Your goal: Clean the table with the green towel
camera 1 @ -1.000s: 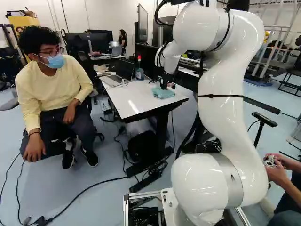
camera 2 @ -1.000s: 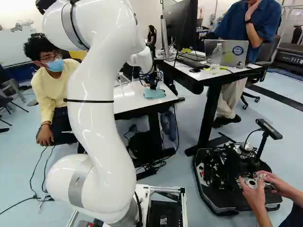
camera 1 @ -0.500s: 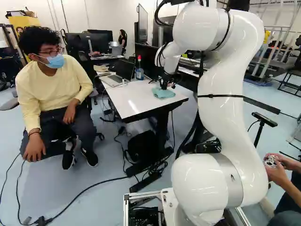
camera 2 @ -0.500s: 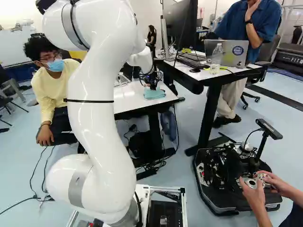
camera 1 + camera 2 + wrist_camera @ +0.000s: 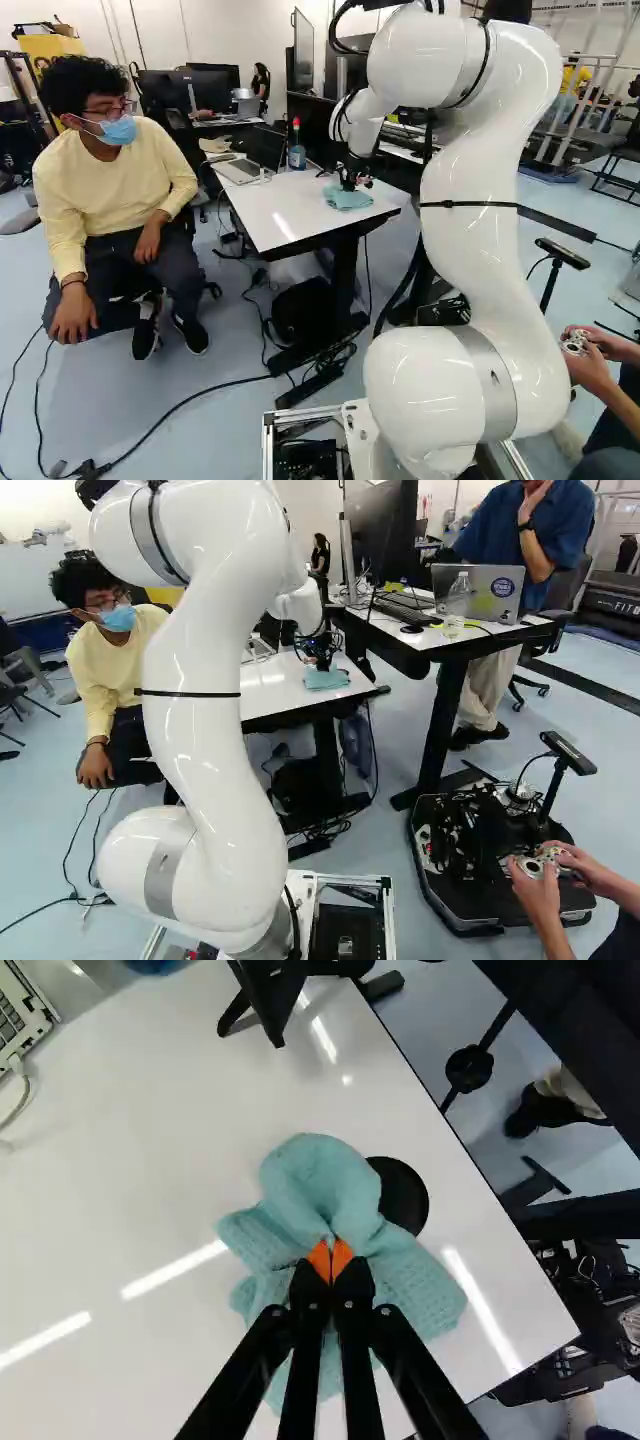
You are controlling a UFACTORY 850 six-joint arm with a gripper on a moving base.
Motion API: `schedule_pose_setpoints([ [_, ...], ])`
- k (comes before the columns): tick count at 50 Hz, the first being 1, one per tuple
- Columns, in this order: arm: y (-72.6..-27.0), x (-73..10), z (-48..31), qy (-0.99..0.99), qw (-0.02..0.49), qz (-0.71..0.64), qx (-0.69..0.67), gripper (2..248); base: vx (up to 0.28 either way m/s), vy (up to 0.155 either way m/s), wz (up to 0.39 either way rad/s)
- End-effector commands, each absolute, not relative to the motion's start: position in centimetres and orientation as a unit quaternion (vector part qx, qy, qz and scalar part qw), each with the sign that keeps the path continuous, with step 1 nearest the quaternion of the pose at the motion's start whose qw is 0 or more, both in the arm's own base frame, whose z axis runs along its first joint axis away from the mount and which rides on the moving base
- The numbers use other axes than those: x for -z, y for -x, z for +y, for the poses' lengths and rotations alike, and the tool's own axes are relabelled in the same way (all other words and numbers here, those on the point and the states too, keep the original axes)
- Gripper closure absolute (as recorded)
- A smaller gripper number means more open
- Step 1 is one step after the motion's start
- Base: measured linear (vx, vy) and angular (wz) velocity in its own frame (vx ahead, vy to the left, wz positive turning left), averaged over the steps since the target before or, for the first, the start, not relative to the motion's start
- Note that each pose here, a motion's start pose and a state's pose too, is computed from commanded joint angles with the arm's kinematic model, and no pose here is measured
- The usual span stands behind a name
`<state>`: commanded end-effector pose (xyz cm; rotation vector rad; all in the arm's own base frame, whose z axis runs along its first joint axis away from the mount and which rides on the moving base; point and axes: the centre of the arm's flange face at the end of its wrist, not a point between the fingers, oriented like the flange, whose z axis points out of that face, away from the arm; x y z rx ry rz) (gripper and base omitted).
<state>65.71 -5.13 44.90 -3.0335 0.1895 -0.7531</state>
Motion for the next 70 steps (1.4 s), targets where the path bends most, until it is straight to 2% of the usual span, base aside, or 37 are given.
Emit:
schedule_pose_setpoints([
  [34,-65.4,-44.8,-5.0,0.972,0.006,0.060,0.229,225,0.000,0.000,0.000],
  [51,-63.1,-44.9,-4.5,0.974,0.007,0.058,0.219,225,0.000,0.000,0.000],
  [70,-61.8,-45.0,-7.5,0.973,0.002,0.081,0.216,225,0.000,0.000,0.000],
])
